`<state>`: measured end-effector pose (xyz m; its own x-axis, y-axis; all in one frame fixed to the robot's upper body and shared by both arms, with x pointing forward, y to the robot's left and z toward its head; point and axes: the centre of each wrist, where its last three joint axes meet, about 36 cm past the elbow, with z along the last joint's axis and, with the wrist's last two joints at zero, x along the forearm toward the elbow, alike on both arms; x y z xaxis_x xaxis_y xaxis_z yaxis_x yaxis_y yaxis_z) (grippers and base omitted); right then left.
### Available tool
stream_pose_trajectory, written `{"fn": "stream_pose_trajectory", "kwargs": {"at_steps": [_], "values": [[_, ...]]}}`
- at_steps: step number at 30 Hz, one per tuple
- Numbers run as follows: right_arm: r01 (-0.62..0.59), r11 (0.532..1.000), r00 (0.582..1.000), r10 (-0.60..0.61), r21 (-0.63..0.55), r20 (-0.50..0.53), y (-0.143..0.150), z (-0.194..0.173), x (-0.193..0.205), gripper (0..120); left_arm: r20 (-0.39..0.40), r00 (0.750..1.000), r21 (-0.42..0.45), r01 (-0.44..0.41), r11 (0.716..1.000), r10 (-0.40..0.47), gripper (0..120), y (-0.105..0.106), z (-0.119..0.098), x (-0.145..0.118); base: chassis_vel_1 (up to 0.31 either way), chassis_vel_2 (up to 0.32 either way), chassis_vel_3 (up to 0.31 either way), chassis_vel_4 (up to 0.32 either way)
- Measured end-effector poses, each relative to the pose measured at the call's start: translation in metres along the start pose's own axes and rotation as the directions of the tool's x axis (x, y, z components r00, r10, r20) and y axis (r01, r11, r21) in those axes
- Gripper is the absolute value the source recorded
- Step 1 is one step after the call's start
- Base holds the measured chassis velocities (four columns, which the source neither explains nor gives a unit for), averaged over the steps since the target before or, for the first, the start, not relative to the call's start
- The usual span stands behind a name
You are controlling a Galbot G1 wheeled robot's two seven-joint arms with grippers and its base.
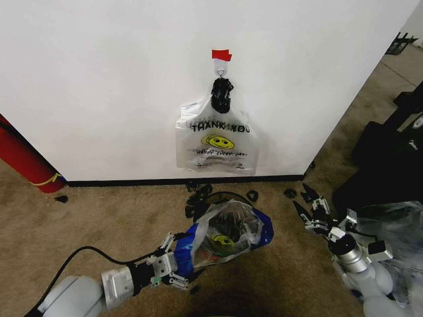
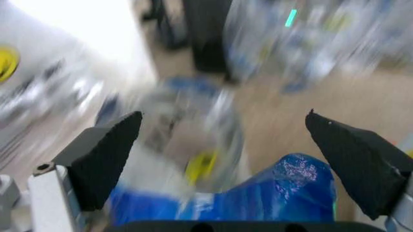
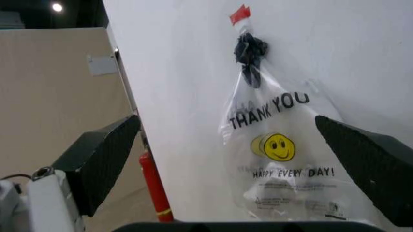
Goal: Pick up the garbage bag from the wall and place it over the trash bin.
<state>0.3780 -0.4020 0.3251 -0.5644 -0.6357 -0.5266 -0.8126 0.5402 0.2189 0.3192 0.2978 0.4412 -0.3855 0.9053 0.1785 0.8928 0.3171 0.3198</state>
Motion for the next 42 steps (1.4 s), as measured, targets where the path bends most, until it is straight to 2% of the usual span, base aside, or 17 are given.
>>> {"fn": "stream_pose_trajectory", "kwargs": {"at_steps": [1,5,7,9,13,14,16,17,19,22,23,26,27,29,32,39,42], "values": [[0.003,1.0,1.0,-0.003,-0.002,-0.003,-0.001,0.002,0.002,100,0.075,0.996,0.023,-0.043,0.999,0.041,100,0.009,0.007,-0.002,0.0,0.0,0.0,0.0],[0.007,1.0,1.0,-0.007,-0.004,-0.007,-0.001,0.004,0.004,100,0.148,0.984,0.047,-0.104,0.993,0.096,100,0.019,0.013,-0.003,0.0,0.0,0.0,0.0],[0.008,1.0,1.0,-0.008,-0.005,-0.013,-0.002,0.005,0.008,100,0.244,0.946,0.062,-0.236,0.97,0.214,100,0.035,0.025,-0.002,0.0,0.0,0.0,0.0],[0.005,1.0,1.0,-0.005,-0.007,-0.017,-0.002,0.006,0.011,100,0.279,0.926,0.06,-0.281,0.958,0.255,100,0.044,0.031,-0.002,0.0,0.0,0.0,0.0],[0.003,1.0,1.0,-0.003,-0.006,-0.019,-0.001,0.007,0.013,100,0.299,0.931,0.078,-0.244,0.967,0.211,100,0.048,0.031,-0.007,0.0,0.0,0.0,0.0],[-0.01,1.0,1.0,0.01,0.002,-0.014,0.001,0.008,0.012,100,0.292,0.948,0.11,-0.163,0.981,0.125,100,0.051,0.029,-0.012,0.0,0.0,0.0,0.0],[-0.083,0.995,0.996,0.082,0.056,0.022,0.01,0.011,0.0,100,0.246,0.968,0.174,0.012,0.985,-0.055,100,0.056,0.021,-0.023,0.0,0.0,0.0,0.0],[-0.083,0.995,0.996,0.082,0.056,0.022,0.01,0.011,0.0,100,0.246,0.968,0.174,0.012,0.985,-0.055,100,0.056,0.021,-0.023,0.0,0.0,0.0,0.0],[-0.174,0.978,0.984,0.168,0.114,0.067,0.02,0.01,-0.016,100,0.185,0.963,0.234,0.148,0.961,-0.193,100,0.06,0.012,-0.035,0.0,0.0,0.0,0.0],[-0.357,0.906,0.933,0.332,0.226,0.141,0.039,0.004,-0.048,100,0.079,0.946,0.316,0.275,0.908,-0.314,100,0.068,-0.004,-0.06,0.0,0.0,0.0,0.0],[-0.437,0.853,0.898,0.4,0.286,0.182,0.047,-0.001,-0.062,100,0.036,0.941,0.33,0.307,0.893,-0.336,100,0.072,-0.01,-0.072,0.0,0.0,0.0,0.0],[-0.506,0.794,0.862,0.454,0.337,0.224,0.054,-0.006,-0.074,100,-0.008,0.939,0.335,0.326,0.884,-0.344,100,0.079,-0.014,-0.086,0.0,0.0,0.0,0.0],[-0.568,0.727,0.823,0.501,0.384,0.268,0.063,-0.014,-0.084,100,-0.074,0.952,0.335,0.303,0.892,-0.295,100,0.092,-0.016,-0.101,0.0,0.0,0.0,0.0],[-0.607,0.678,0.794,0.532,0.413,0.294,0.074,-0.021,-0.091,100,-0.145,0.964,0.309,0.259,0.915,-0.224,100,0.109,-0.014,-0.111,0.0,0.0,0.0,0.0],[-0.639,0.639,0.768,0.562,0.428,0.308,0.087,-0.026,-0.093,100,-0.221,0.953,0.265,0.265,0.927,-0.209,100,0.13,-0.01,-0.122,0.0,0.0,0.0,0.0],[-0.642,0.614,0.763,0.569,0.46,0.306,0.113,-0.033,-0.091,100,-0.377,0.895,0.229,0.342,0.911,-0.241,100,0.156,-0.007,-0.141,0.0,0.0,0.0,0.0],[-0.638,0.607,0.765,0.568,0.473,0.303,0.119,-0.034,-0.089,100,-0.456,0.876,0.258,0.296,0.92,-0.154,100,0.162,-0.014,-0.143,0.0,0.0,0.0,0.0]]}}
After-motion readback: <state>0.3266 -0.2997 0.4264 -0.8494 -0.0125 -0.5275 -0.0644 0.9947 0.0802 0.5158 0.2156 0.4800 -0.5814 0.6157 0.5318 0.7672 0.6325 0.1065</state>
